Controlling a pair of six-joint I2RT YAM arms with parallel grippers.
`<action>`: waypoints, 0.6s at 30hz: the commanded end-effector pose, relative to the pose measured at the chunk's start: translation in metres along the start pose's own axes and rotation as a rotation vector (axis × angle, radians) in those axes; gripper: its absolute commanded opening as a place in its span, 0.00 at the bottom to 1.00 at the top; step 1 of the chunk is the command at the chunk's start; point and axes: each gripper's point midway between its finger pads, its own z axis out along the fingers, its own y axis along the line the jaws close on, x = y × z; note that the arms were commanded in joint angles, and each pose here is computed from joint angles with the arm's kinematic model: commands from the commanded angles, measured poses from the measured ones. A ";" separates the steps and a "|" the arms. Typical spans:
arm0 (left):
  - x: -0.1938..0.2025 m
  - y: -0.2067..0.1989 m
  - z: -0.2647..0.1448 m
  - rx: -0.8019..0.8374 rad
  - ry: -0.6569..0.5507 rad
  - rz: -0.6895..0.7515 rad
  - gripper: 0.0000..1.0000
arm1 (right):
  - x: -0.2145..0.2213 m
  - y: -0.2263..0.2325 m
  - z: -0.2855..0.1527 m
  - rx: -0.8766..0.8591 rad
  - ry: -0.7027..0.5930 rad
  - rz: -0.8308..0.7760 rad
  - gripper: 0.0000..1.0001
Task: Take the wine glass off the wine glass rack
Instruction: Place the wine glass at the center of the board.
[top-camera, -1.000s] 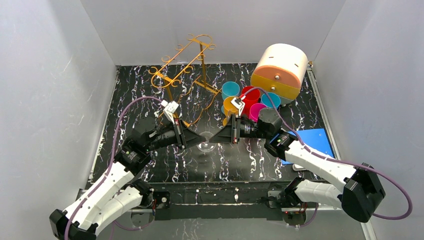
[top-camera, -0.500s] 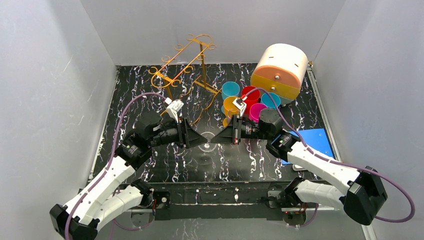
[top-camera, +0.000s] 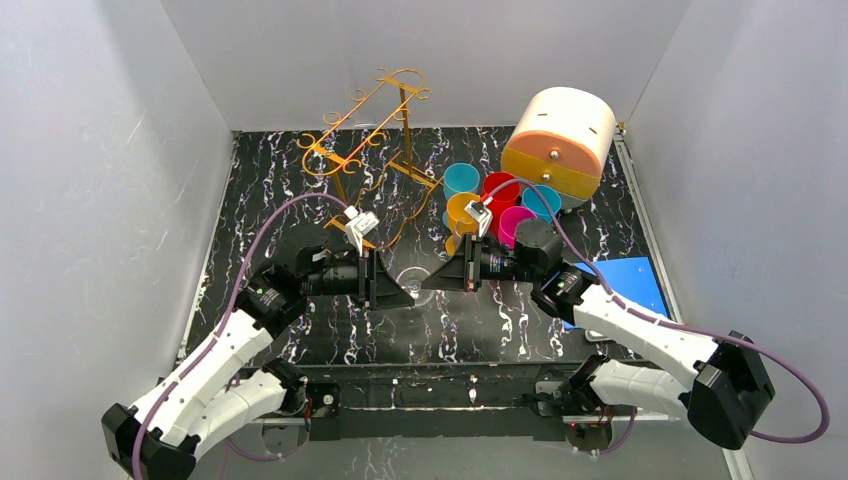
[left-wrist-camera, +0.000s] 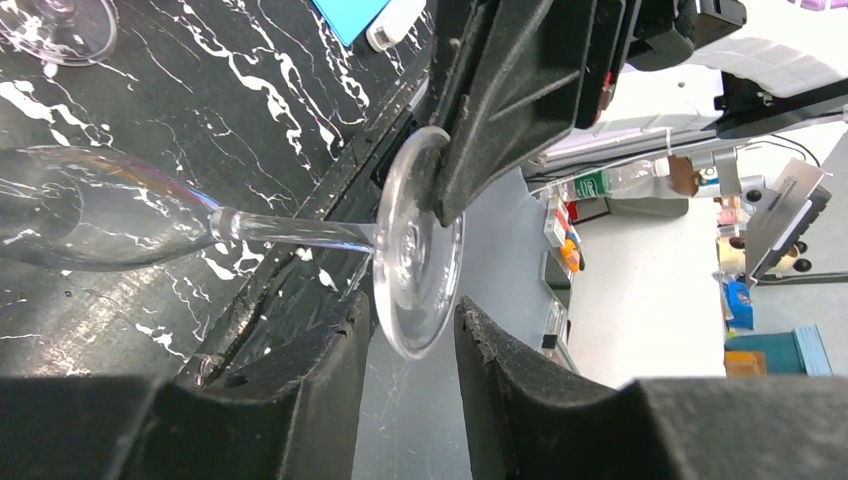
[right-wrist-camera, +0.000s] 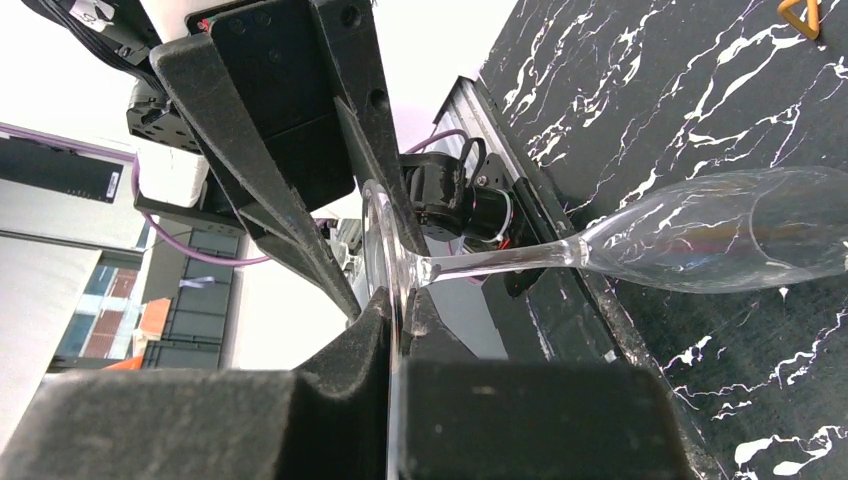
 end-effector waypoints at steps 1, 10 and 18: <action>0.005 -0.007 -0.003 0.024 0.015 0.005 0.34 | -0.013 0.018 -0.001 -0.064 -0.058 -0.076 0.01; -0.009 -0.023 0.002 0.116 -0.021 -0.006 0.23 | -0.009 0.017 -0.002 -0.086 -0.059 -0.082 0.01; -0.001 -0.018 0.010 0.131 0.041 -0.015 0.14 | -0.016 0.019 -0.009 -0.082 -0.120 -0.187 0.01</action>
